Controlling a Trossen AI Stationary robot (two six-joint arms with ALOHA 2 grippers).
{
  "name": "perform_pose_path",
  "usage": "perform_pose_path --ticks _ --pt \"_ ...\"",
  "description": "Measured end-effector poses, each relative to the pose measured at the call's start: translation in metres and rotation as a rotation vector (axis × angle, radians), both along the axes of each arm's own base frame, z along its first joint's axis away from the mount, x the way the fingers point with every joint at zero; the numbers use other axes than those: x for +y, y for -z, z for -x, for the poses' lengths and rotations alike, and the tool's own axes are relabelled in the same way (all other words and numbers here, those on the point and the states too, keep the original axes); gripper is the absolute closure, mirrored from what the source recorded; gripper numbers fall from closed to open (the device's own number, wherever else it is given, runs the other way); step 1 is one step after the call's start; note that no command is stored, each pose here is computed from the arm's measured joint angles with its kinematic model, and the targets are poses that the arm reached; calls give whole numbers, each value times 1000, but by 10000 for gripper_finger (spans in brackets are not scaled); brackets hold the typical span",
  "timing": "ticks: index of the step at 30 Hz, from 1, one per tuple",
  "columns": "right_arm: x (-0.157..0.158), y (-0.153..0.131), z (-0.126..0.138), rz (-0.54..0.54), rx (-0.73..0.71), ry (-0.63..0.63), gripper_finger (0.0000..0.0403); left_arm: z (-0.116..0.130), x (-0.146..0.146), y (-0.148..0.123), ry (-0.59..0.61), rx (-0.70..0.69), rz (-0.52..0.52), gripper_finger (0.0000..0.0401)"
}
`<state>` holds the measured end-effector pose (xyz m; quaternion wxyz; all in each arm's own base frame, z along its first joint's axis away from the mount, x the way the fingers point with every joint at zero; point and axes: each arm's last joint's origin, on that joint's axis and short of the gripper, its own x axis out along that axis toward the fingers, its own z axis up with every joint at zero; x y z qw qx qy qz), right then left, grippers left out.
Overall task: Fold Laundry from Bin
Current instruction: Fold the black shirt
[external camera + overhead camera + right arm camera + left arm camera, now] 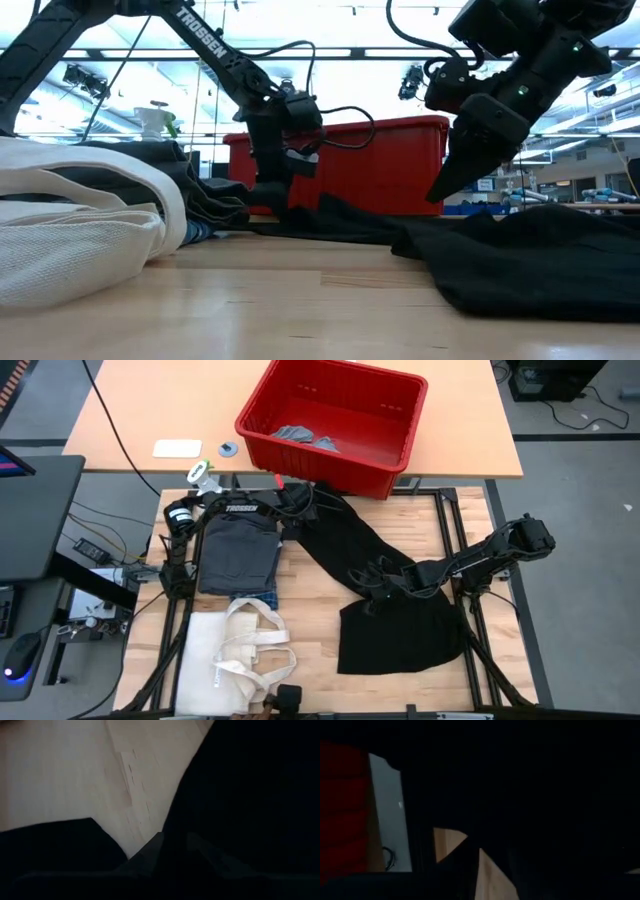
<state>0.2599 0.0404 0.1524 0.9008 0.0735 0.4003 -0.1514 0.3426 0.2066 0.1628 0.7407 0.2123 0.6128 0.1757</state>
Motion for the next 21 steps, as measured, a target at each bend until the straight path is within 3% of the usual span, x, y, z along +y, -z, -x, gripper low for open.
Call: perform_pose_path --ticks 5,12,21 --pt "0 0 0 6 -2 4 313 -3 2 -2 -7 -34 -21 388" --pt "0 0 1 10 5 6 313 2 -3 -16 6 -20 -42 398" --pt "-1 2 3 31 31 17 313 16 -37 -92 29 -190 -107 400"
